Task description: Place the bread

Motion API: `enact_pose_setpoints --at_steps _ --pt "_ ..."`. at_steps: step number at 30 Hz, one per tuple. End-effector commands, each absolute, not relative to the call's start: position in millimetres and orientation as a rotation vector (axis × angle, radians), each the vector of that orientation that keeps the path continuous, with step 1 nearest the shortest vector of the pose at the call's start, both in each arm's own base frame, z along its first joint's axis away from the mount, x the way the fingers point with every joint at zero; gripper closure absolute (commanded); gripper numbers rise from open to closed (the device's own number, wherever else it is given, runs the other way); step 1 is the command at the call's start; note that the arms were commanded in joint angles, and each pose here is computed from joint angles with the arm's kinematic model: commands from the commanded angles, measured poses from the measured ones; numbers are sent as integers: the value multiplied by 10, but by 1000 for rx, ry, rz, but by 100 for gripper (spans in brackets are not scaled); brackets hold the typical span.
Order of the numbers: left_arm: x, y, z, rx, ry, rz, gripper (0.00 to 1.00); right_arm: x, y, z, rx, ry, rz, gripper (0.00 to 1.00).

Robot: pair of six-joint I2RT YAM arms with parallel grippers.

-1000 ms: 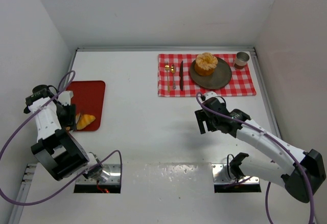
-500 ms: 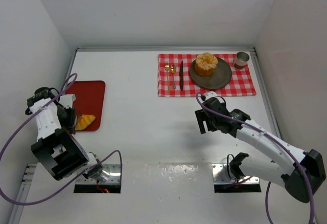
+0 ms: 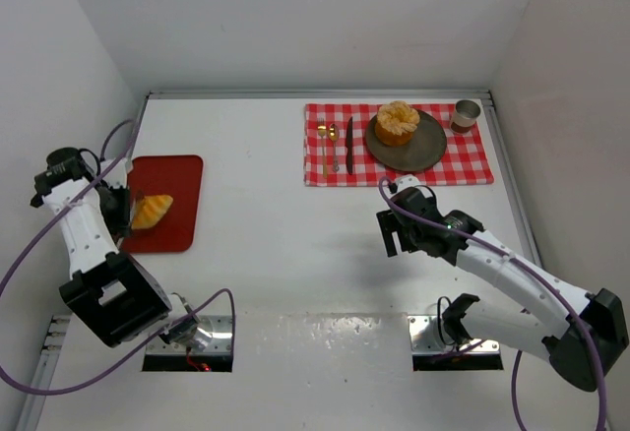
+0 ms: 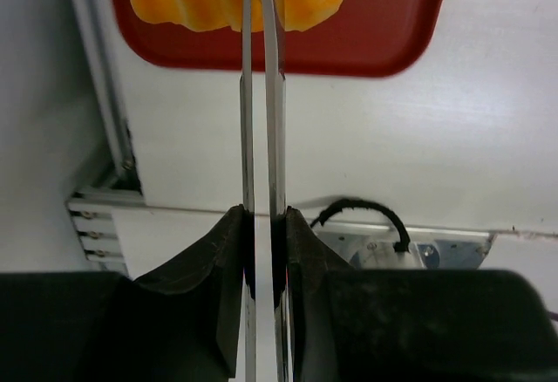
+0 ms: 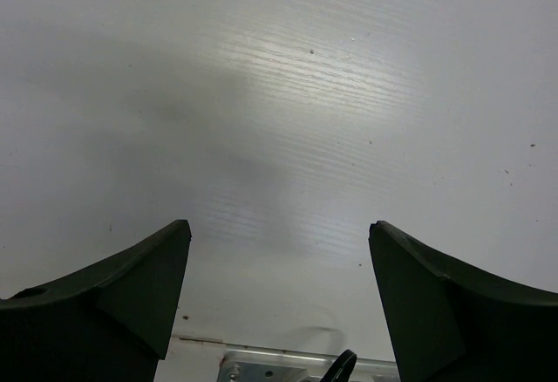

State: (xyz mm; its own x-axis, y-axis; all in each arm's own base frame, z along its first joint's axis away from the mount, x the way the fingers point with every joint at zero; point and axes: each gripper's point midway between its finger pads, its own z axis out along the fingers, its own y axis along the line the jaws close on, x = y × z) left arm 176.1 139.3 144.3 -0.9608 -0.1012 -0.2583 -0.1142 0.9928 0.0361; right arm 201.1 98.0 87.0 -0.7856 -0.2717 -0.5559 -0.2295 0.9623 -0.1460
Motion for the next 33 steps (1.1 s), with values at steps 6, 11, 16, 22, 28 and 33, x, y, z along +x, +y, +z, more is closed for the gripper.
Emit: enact_pose_setpoints --at_steps 6,11,16,22,28,33 --pt "2031 1380 1734 -98 2760 47 100 2095 993 1035 -289 2445 -76 17" --pt "2559 1074 2160 18 2636 -8 100 2130 900 1111 -209 2409 -104 17" --pt "3307 146 2759 308 2464 -125 100 1967 622 1072 -143 2420 -215 17" --pt "3881 -1232 2903 626 2366 -212 100 1804 233 1128 4 2334 -320 17" --pt "3949 -2884 2739 973 2170 -323 100 1758 -186 1498 52 2209 -549 17" --pt "4031 -3777 2602 1024 2027 -363 100 1787 -228 1651 43 2193 -598 17"
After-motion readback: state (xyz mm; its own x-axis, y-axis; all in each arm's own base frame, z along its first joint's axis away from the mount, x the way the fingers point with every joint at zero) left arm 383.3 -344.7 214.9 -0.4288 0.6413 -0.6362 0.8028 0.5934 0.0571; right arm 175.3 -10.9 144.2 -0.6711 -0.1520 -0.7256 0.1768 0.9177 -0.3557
